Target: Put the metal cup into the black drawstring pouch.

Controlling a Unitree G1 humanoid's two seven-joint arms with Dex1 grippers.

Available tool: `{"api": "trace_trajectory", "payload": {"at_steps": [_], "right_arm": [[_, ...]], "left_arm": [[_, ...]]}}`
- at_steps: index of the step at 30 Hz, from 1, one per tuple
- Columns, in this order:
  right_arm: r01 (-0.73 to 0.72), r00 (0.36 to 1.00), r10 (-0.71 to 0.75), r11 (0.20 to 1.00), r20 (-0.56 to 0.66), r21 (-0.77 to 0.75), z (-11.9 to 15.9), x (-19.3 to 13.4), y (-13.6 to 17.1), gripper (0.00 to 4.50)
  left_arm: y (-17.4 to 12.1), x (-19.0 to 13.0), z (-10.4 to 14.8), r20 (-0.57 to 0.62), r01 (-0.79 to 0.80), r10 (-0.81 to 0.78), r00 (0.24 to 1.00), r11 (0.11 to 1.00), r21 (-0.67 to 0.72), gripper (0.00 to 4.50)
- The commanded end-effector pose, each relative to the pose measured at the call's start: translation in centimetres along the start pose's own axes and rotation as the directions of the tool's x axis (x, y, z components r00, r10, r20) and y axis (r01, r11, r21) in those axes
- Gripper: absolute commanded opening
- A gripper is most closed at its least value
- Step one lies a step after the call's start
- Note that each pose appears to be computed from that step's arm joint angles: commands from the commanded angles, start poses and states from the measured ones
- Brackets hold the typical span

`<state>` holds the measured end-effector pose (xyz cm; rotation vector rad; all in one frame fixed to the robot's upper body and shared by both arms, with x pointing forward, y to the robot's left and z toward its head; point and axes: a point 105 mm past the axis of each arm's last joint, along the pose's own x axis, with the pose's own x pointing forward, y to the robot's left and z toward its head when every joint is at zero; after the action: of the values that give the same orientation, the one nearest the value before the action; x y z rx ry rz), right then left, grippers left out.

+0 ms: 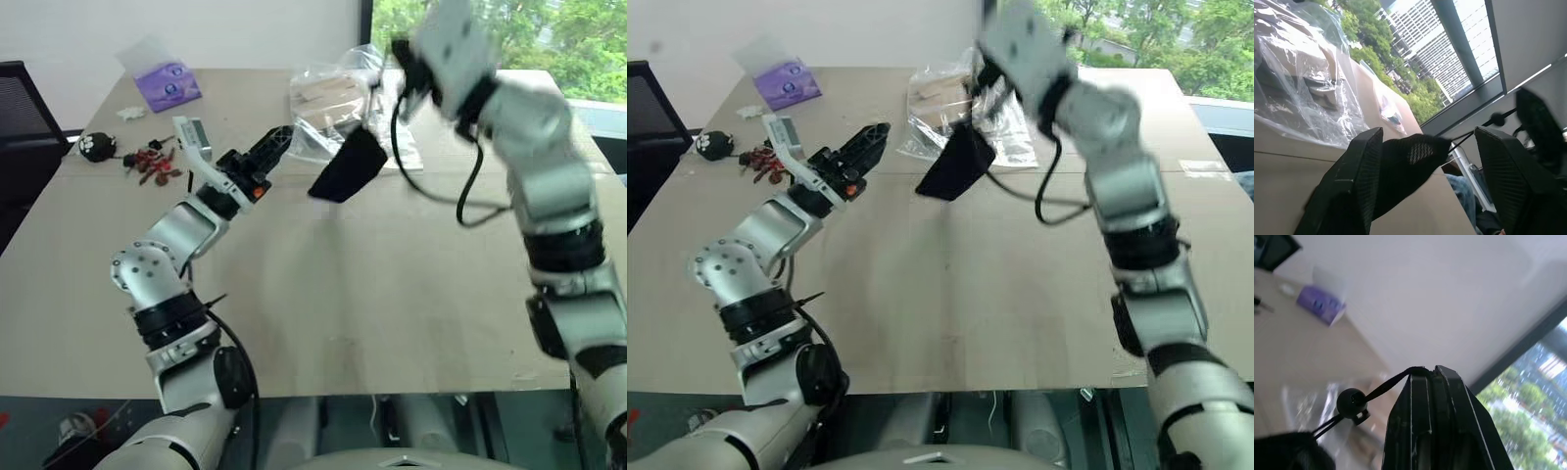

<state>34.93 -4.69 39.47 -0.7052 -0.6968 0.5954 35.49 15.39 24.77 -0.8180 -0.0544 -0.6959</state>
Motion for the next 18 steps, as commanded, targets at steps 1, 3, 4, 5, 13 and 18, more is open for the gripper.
{"api": "trace_trajectory", "payload": {"at_steps": [1,3,4,5,13,18], "right_arm": [[0.041,0.994,-0.041,0.999,0.097,0.001,2.5,0.0,-1.6,0.00],[0.060,0.990,-0.065,0.997,0.123,0.046,3.2,0.1,-2.2,0.00],[0.063,0.990,-0.064,0.998,0.123,0.011,2.9,-0.1,-2.2,0.00],[0.063,0.992,-0.064,0.998,0.106,0.022,2.2,-0.4,-2.1,0.00],[-0.087,0.994,0.085,0.996,-0.062,-0.032,-2.9,-3.3,1.5,0.00],[-0.096,0.992,0.099,0.994,-0.074,0.051,-3.6,-3.9,2.7,0.00]], "left_arm": [[-2.7,0.5,2.0,0.077,0.065,-0.075,0.994,0.989,0.130,3.10],[-2.9,0.7,2.5,0.106,0.066,-0.081,0.991,0.987,0.144,3.10],[-2.9,0.9,2.8,0.117,0.067,-0.085,0.989,0.987,0.145,3.10],[-2.8,1.1,3.0,0.124,0.065,-0.083,0.989,0.987,0.146,3.10],[-4.2,2.1,2.5,0.061,0.141,-0.157,0.986,0.969,0.204,3.10],[-6.2,2.9,0.7,-0.090,0.229,-0.211,0.973,0.897,0.377,3.10]]}}
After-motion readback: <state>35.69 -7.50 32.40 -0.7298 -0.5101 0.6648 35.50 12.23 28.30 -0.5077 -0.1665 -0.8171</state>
